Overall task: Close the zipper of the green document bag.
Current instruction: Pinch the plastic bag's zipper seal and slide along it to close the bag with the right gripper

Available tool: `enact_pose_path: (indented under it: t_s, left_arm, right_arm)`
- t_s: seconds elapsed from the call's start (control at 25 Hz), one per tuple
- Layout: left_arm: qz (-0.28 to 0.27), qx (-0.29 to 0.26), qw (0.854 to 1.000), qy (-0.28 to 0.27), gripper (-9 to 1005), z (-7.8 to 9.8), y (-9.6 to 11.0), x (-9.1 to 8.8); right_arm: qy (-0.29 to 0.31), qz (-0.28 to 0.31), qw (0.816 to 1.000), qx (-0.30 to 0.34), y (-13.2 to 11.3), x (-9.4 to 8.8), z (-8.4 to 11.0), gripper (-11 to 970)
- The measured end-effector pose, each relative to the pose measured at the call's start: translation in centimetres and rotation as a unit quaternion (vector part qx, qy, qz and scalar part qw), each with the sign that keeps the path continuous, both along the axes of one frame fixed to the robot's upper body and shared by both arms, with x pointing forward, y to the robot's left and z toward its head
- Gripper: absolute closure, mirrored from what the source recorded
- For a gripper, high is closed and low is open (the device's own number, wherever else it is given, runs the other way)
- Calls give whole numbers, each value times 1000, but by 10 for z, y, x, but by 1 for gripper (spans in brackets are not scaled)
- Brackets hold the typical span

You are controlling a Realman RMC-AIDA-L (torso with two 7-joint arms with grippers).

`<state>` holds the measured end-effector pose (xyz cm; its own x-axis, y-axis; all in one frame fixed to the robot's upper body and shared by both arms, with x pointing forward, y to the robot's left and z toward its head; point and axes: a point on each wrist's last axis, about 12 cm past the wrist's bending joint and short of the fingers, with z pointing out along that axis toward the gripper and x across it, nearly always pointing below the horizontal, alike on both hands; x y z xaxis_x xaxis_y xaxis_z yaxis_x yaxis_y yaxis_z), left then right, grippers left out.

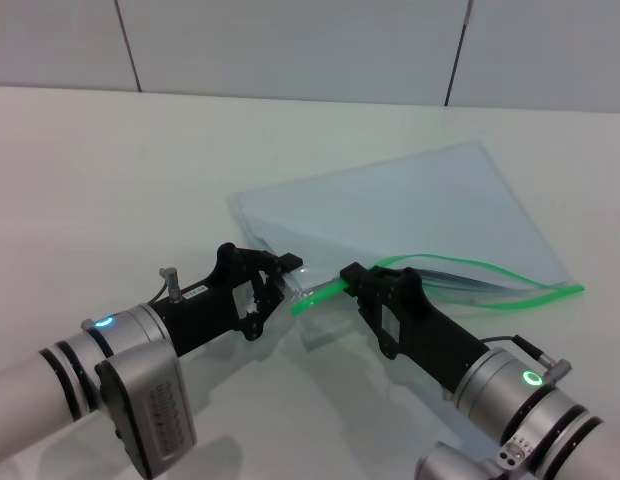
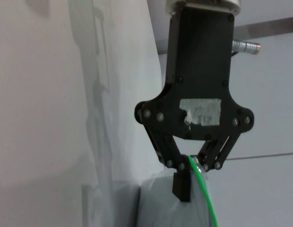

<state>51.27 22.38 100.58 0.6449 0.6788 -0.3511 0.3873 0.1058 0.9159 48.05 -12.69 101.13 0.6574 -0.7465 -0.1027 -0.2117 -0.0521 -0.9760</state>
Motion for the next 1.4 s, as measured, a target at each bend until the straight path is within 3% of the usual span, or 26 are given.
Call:
enact_pose_path:
  t_s: [0.68, 1.4]
  left_arm:
    - [0, 7, 1000, -4, 944, -2, 1, -3]
    - [-4, 8, 1000, -4, 933, -3, 0, -4]
  right_arm:
    - [11, -42, 999, 1, -12, 8, -3, 849]
    - [10, -129, 991, 13, -45, 24, -6, 839]
